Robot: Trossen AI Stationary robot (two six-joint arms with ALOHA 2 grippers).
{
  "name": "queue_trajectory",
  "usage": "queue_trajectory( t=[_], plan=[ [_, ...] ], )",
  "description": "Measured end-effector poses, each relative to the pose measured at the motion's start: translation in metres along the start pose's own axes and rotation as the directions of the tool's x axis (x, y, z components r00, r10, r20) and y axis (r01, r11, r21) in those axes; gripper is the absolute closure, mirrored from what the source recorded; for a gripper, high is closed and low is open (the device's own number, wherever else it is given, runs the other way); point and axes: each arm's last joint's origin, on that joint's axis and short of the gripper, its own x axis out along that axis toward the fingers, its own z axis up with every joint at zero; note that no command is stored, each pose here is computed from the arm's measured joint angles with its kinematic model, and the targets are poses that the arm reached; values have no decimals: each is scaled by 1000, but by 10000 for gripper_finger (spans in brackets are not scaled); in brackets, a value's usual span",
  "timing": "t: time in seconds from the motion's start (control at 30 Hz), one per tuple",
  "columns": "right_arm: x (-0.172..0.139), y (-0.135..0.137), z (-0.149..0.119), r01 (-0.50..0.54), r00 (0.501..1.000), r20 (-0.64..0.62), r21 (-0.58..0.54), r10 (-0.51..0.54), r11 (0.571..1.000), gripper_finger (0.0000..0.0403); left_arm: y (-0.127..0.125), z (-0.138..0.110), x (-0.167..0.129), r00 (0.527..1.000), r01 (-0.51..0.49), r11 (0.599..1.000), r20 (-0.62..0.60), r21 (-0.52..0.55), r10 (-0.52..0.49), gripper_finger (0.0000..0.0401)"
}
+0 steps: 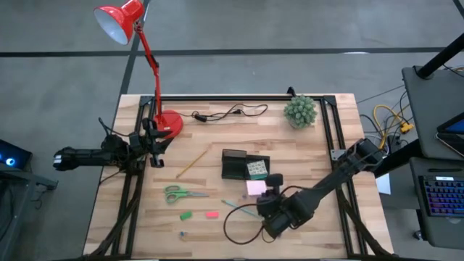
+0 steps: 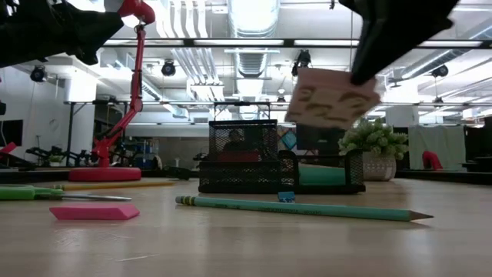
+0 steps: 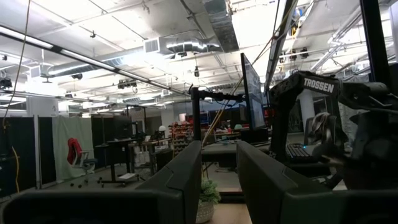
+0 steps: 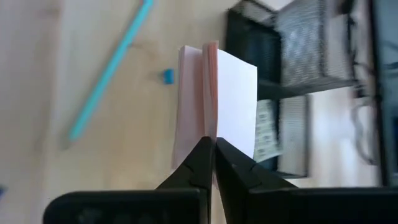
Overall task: Pick and place office supplies into organizer
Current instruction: Put the pink sticky notes into the black desk organizer
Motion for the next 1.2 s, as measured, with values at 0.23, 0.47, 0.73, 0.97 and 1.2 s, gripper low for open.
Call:
queue_trajectory(
  t=[0.23, 0.47, 0.73, 0.97, 1.2],
  plan=[
    [22, -22, 2, 89, 995, -51, 32, -88, 995, 395, 0, 0, 0, 1000, 0, 1000, 1, 0, 0, 312],
    [44, -36, -6, 122, 985, -121, -25, -124, 992, 395, 0, 0, 0, 1000, 0, 1000, 1, 0, 0, 312],
    [54, -45, -8, 128, 979, -154, -41, -133, 991, 395, 0, 0, 0, 1000, 0, 1000, 1, 0, 0, 312],
    [62, -47, -16, 114, 973, -192, -64, -125, 991, 395, 0, 0, 0, 1000, 0, 1000, 0, 0, 0, 312],
    [71, -50, -17, 120, 974, -189, -36, -125, 992, 395, 0, 0, 0, 1000, 0, 1000, 1, 0, 0, 312]
  ],
)
